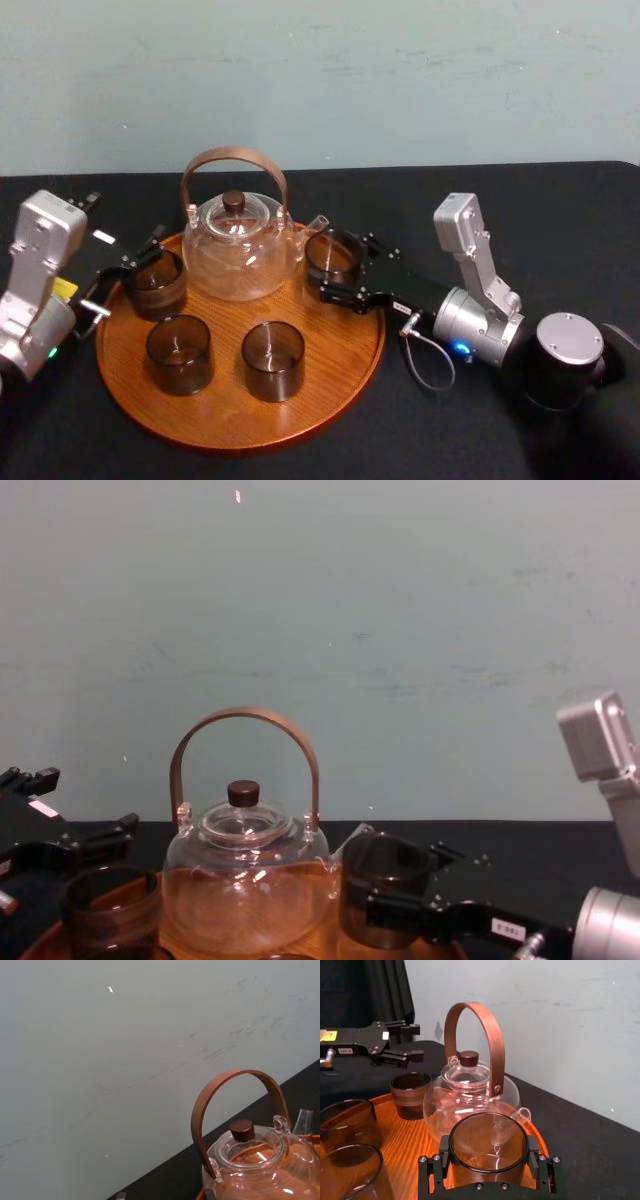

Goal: Pick up the glass from the table and place it on the tray.

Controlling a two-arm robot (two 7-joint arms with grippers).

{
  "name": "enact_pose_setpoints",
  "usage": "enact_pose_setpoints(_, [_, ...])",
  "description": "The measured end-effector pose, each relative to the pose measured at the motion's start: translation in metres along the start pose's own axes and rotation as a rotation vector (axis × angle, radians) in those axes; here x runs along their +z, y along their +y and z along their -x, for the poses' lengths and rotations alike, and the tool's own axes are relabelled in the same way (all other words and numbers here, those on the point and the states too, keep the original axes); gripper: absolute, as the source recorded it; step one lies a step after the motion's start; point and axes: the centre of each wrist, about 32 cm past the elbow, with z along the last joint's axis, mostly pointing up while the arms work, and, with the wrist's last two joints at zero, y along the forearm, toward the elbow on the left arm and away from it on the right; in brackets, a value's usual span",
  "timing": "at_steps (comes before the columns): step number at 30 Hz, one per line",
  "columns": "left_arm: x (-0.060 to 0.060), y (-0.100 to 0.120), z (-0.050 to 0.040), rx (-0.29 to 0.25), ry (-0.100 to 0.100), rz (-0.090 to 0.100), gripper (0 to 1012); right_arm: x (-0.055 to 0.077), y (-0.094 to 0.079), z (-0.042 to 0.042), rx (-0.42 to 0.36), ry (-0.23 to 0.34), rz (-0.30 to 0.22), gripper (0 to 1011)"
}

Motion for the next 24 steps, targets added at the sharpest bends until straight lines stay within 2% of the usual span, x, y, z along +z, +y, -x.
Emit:
enact_pose_setpoints(14, [0.0,0.0,0.0,0.0,0.0,0.0,1001,-0.011,0.004,-0.0025,0.004,0.014,0.036,904])
enact_pose_setpoints(24, [0.0,0.0,0.0,0.0,0.0,0.0,1002,-0.013,0.005,-0.0013,0.004,0.005,0.053,904])
